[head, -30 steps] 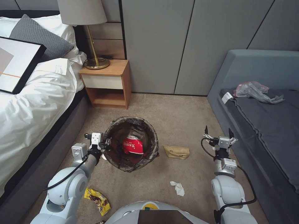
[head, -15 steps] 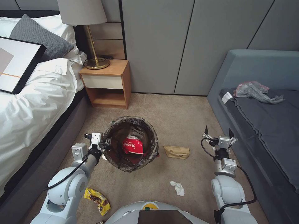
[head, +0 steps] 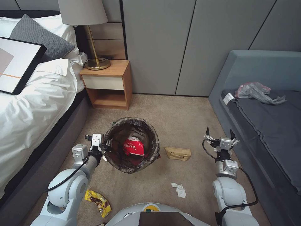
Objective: Pick up the trash bin, then pick up the garbage from the floor and place it into the trash bin.
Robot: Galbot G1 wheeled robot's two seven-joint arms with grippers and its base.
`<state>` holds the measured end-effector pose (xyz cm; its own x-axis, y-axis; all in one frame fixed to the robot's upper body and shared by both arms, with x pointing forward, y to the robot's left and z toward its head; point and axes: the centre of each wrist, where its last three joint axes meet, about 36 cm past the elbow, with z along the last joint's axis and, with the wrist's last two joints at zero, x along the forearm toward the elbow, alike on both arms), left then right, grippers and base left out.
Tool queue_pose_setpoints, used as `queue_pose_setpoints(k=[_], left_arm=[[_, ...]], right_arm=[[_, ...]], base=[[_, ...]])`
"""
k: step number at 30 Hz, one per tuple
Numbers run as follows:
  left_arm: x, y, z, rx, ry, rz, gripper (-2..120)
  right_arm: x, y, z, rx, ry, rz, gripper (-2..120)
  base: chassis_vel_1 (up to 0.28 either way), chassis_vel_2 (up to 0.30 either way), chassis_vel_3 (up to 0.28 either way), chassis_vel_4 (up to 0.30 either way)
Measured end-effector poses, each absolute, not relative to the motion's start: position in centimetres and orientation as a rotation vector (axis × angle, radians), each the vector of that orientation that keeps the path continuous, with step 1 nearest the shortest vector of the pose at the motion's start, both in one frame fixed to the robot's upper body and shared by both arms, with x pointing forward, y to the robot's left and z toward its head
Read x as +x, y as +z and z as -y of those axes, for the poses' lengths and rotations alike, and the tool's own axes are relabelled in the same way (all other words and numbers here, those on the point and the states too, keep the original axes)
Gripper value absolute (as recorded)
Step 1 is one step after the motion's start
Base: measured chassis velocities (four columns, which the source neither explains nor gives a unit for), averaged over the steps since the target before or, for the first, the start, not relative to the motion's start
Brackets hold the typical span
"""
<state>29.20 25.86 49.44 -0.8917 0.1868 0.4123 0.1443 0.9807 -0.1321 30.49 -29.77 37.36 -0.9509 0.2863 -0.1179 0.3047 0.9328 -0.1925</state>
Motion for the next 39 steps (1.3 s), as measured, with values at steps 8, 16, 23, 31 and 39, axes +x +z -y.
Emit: queue_pose_setpoints(k=[8, 16, 23, 31, 39], left_arm=[[29.2, 49.44, -25.86, -0.236, 0.136, 2.691, 0], [29.2, 49.44, -25.86, -0.236, 0.136, 2.691, 0], [29.2, 49.44, -25.86, -0.236, 0.136, 2.691, 0], [29.2, 49.44, -25.86, -0.236, 0.136, 2.691, 0], [29.2, 49.44, -25.86, -0.236, 0.136, 2.691, 0]], right_arm=[[30.49, 37.36, 29.76, 0.46, -0.32, -3.002, 100], [30.49, 37.36, 29.76, 0.46, -0.32, -3.002, 100], [30.49, 37.36, 29.76, 0.46, -0.32, -3.002, 100], [30.49, 37.36, 29.76, 0.46, -0.32, -3.002, 100], [30.49, 37.36, 29.76, 0.46, -0.32, -3.002, 100]], base=[[0.0, 0.0, 0.0, 0.0], [0.0, 0.0, 0.0, 0.0], [0.0, 0.0, 0.0, 0.0], [0.0, 0.0, 0.0, 0.0], [0.0, 0.0, 0.0, 0.0]])
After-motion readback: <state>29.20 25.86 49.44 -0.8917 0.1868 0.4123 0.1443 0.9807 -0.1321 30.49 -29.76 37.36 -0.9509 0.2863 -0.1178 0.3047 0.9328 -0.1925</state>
